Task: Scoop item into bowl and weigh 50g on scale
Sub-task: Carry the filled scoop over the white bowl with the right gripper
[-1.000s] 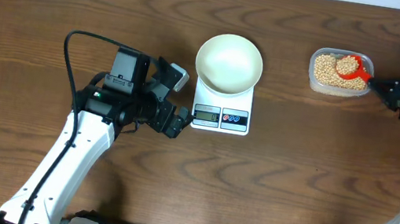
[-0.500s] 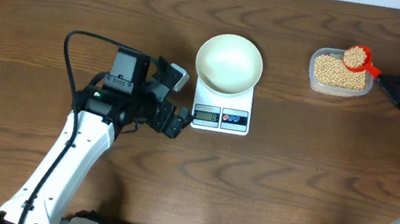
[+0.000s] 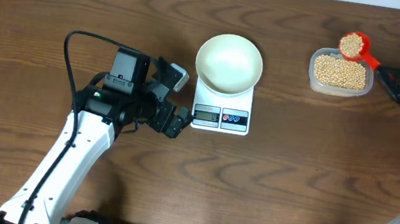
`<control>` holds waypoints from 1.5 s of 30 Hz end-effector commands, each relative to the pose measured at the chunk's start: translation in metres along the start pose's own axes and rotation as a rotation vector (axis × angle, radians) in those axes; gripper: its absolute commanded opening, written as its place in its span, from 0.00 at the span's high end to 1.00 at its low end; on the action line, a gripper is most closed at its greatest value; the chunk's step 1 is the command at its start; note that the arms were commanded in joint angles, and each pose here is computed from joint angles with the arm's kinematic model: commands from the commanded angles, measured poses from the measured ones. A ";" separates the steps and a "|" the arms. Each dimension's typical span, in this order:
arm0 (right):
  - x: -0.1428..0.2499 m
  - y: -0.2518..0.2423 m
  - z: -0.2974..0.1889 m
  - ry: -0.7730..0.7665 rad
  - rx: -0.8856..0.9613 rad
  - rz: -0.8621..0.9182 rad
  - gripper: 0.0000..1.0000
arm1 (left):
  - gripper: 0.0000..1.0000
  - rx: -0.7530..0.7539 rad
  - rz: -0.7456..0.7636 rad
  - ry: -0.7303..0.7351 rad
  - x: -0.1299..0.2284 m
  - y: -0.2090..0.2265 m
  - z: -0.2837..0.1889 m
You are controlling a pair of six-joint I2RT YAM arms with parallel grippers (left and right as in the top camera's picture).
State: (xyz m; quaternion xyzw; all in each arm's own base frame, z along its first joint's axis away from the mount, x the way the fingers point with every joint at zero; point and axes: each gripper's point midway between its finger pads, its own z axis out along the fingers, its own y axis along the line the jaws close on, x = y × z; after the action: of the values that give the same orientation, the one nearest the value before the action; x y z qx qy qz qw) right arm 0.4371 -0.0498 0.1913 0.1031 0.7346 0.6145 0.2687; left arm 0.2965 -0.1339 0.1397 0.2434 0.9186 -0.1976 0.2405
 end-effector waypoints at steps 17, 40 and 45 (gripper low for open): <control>0.047 0.035 0.111 0.271 -0.114 0.017 0.99 | 0.01 -0.007 0.018 -0.025 -0.008 -0.001 -0.006; 0.121 0.026 0.209 0.437 0.039 -0.261 0.99 | 0.01 -0.007 0.018 -0.025 -0.009 -0.001 -0.006; 0.128 0.026 0.215 0.441 0.106 -0.326 0.99 | 0.01 -0.007 0.018 -0.025 -0.009 -0.001 -0.006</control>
State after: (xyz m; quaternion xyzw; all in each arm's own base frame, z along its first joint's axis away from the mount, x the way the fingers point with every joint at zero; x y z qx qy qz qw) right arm 0.4384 0.1956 0.1622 -0.1120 0.8038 0.5592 0.1694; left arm 0.2968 -0.1340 0.1399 0.2433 0.9185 -0.1976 0.2412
